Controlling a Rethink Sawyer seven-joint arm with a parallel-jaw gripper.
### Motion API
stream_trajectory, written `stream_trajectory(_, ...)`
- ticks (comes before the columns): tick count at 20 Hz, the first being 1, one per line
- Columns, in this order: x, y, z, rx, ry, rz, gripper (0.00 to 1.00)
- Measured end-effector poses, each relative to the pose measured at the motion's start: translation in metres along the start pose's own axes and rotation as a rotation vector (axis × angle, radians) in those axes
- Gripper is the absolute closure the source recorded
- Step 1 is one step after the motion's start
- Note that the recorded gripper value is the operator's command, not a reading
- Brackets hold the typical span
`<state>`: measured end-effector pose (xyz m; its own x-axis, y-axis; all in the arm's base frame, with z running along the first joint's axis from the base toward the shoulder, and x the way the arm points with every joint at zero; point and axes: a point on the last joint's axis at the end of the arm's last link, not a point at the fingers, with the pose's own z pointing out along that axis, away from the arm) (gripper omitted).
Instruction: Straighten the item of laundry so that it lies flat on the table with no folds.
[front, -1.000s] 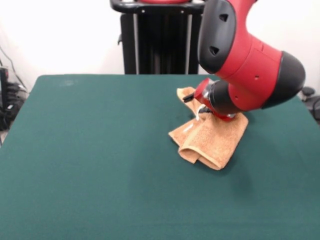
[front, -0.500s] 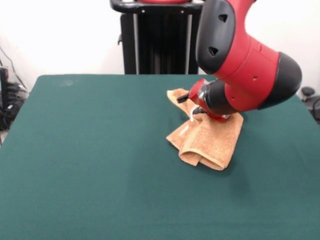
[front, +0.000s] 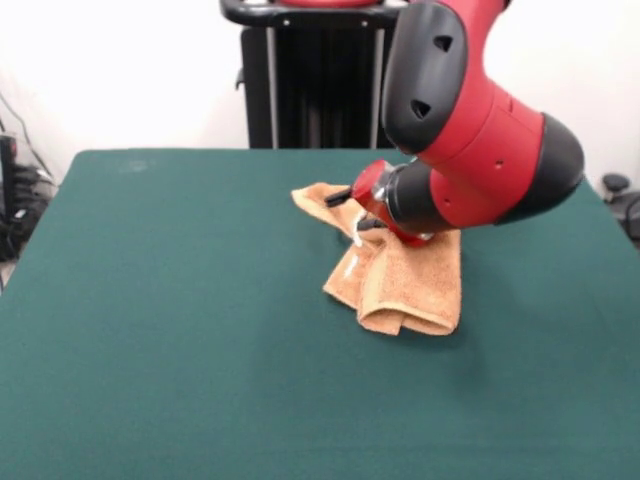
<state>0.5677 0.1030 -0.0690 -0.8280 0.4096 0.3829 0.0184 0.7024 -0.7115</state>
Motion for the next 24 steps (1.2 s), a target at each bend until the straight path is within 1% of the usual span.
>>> stream_trajectory(5, -0.006, -0.007, 0.008, 0.024, -0.018, -0.004, 0.0)
stream_trajectory(8, -0.01, -0.012, 0.012, 0.028, -0.029, -0.004, 0.0)
stream_trajectory(10, -0.013, -0.014, 0.014, 0.027, -0.033, -0.002, 0.0)
stream_trajectory(14, -0.025, -0.023, 0.021, 0.004, -0.043, 0.011, 0.0)
stream_trajectory(15, -0.033, -0.029, 0.024, -0.029, -0.044, 0.021, 1.0)
stream_trajectory(18, -0.039, -0.03, 0.028, -0.052, -0.055, 0.025, 1.0)
stream_trajectory(20, -0.046, -0.03, 0.032, -0.083, -0.067, 0.027, 1.0)
stream_trajectory(22, -0.049, -0.037, 0.033, -0.132, -0.052, 0.04, 1.0)
stream_trajectory(24, -0.05, -0.04, 0.034, -0.155, -0.041, 0.045, 1.0)
